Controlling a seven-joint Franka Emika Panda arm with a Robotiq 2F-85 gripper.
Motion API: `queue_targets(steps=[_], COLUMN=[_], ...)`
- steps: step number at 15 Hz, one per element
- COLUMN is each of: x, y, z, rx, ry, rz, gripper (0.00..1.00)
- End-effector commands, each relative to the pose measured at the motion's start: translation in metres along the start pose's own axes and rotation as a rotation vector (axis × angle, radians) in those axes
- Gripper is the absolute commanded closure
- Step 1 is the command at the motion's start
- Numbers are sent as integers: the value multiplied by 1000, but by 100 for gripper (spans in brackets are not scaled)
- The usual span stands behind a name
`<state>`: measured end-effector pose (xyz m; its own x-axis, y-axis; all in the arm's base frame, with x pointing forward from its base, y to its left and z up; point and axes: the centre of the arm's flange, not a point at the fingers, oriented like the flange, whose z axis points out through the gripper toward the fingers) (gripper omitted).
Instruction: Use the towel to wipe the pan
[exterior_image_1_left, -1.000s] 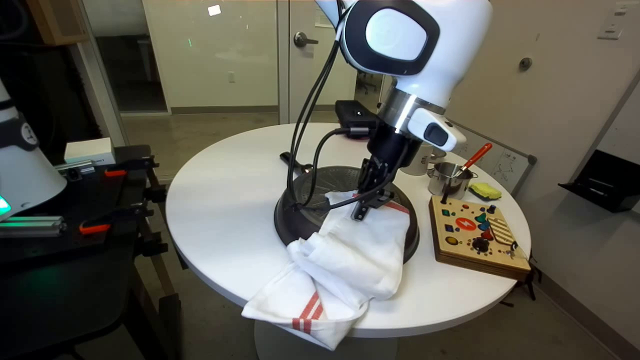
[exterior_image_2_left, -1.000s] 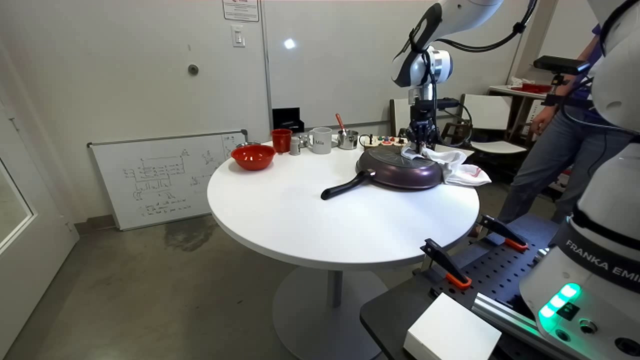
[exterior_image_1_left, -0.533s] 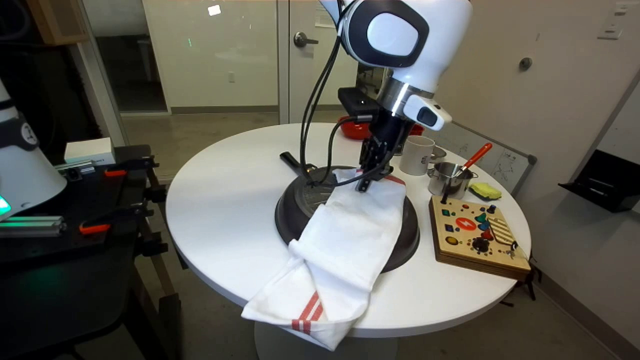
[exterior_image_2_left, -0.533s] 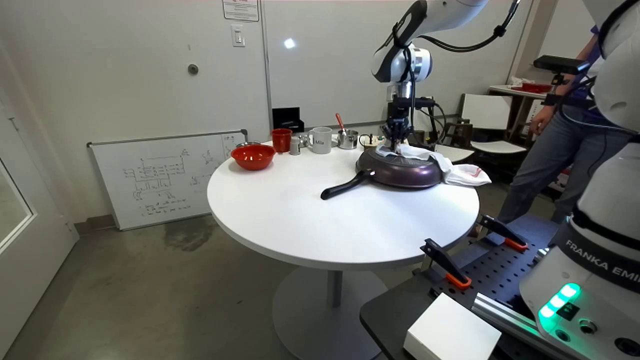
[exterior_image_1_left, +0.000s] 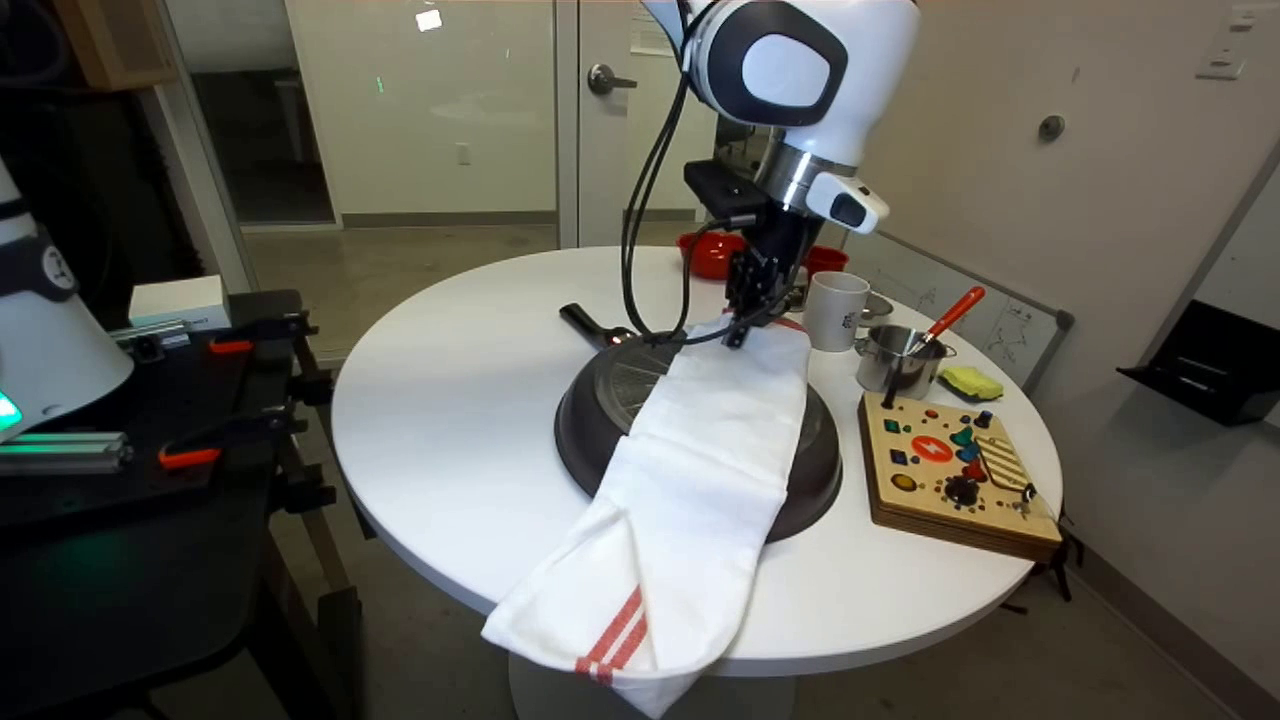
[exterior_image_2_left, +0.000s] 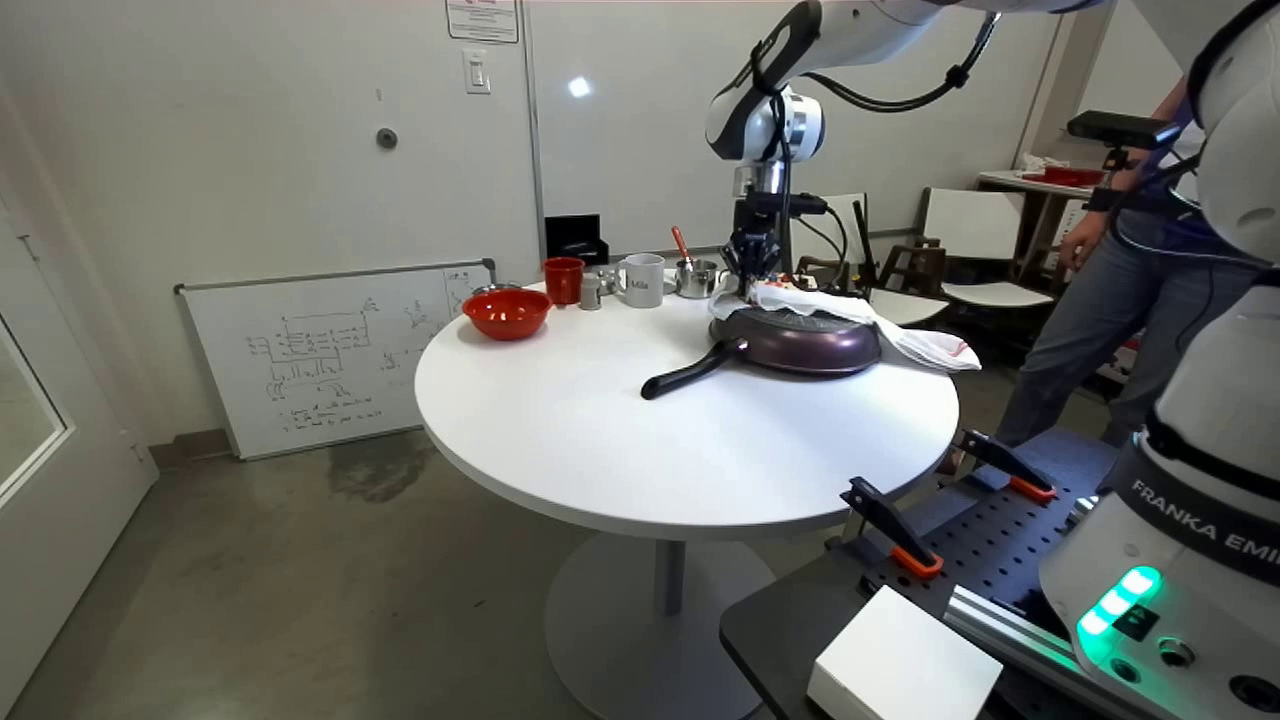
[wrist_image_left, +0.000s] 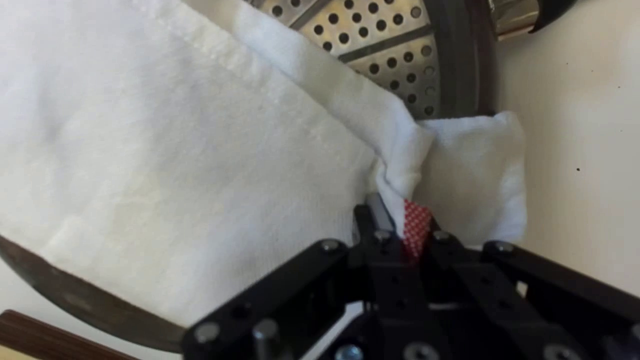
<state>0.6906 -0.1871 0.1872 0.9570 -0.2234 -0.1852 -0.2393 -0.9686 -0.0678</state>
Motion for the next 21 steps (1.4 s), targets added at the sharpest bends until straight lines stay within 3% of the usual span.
queue_targets(steps=[1,8,17,21], x=[21,14,-26,-29], y=[14,67,152,166], z=[7,0,0,1], rx=[-13,-71,-181,-190], ry=[1,4,-52,-60], rz=[17,84,200,220], gripper=[95,95,95,95])
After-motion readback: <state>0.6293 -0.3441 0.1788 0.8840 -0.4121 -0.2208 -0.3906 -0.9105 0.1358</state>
